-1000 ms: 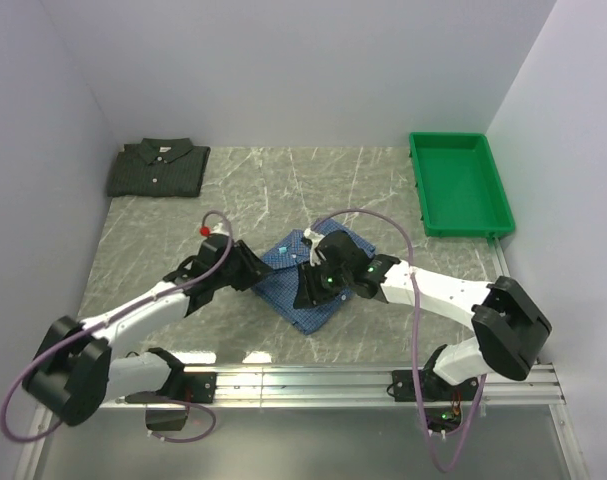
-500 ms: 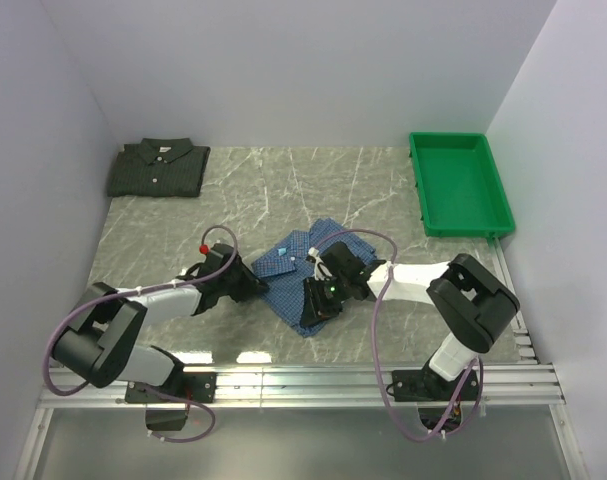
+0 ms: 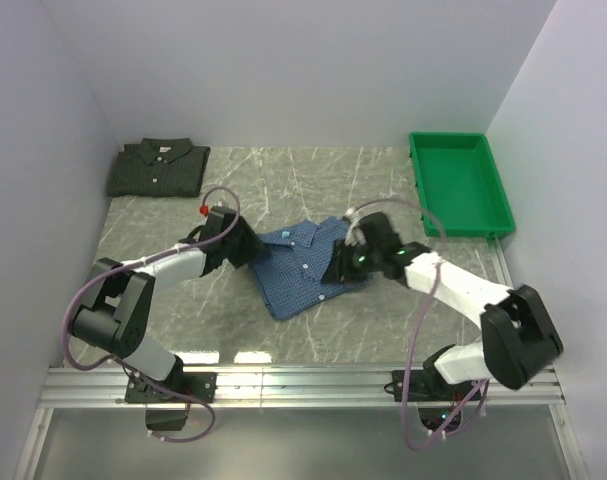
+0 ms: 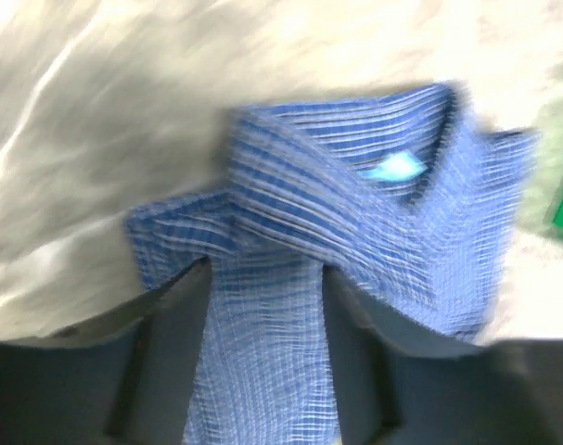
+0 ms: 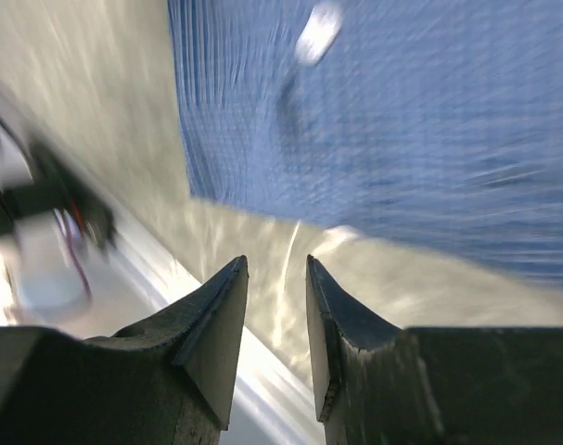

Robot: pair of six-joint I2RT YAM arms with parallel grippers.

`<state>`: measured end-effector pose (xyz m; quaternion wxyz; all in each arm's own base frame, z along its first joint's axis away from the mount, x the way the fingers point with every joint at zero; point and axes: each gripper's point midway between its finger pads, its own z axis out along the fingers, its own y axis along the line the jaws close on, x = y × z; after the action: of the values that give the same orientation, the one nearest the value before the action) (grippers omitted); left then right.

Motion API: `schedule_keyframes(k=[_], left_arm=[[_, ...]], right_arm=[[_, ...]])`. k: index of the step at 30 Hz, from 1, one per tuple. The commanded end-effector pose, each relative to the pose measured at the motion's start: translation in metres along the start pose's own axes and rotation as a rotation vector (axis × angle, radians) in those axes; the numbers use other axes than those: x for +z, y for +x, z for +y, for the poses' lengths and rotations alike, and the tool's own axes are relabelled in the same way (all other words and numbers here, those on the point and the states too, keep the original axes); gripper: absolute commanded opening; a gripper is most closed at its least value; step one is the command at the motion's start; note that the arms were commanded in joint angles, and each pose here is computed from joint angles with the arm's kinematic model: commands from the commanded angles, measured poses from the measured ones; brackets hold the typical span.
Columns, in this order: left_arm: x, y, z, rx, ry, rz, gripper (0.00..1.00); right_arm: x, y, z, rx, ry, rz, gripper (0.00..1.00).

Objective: Fold and stack the long sleeve shirts
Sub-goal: Fold the shirt

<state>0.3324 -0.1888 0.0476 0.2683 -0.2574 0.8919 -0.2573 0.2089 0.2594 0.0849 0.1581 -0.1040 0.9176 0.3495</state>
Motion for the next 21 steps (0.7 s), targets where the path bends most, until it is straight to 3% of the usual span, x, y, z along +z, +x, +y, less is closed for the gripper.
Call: schedule_keyframes(k=[1, 2, 5, 8, 12, 18, 21], left_arm=[[-0.016, -0.025, -0.033, 0.138, 0.06, -0.058, 0.59], [-0.028, -0.03, -0.046, 0.148, 0.096, -0.084, 0.68], [-0.05, -0.012, -0.068, 0.201, 0.119, -0.073, 0.76], [-0.056, 0.027, -0.072, 0.218, 0.126, 0.01, 0.73], [-0.045, 0.083, -0.036, 0.175, 0.1, 0.171, 0.67], [-0.031, 0.121, 0.01, 0.122, 0.029, 0.298, 0.59], [-0.033, 0.128, 0.022, 0.126, 0.001, 0.325, 0.56]], right_arm=[[-0.041, -0.069, -0.021, 0.077, 0.039, -0.248, 0.39], [-0.048, -0.079, -0.025, 0.098, 0.036, -0.291, 0.39], [-0.057, -0.102, -0.038, 0.178, -0.009, -0.385, 0.39], [-0.05, -0.112, -0.044, 0.226, -0.048, -0.42, 0.39], [-0.032, -0.109, -0.07, 0.314, -0.043, -0.441, 0.4], [-0.01, -0.072, -0.132, 0.514, 0.028, -0.418, 0.39], [-0.011, -0.059, -0.146, 0.54, 0.085, -0.416, 0.39]])
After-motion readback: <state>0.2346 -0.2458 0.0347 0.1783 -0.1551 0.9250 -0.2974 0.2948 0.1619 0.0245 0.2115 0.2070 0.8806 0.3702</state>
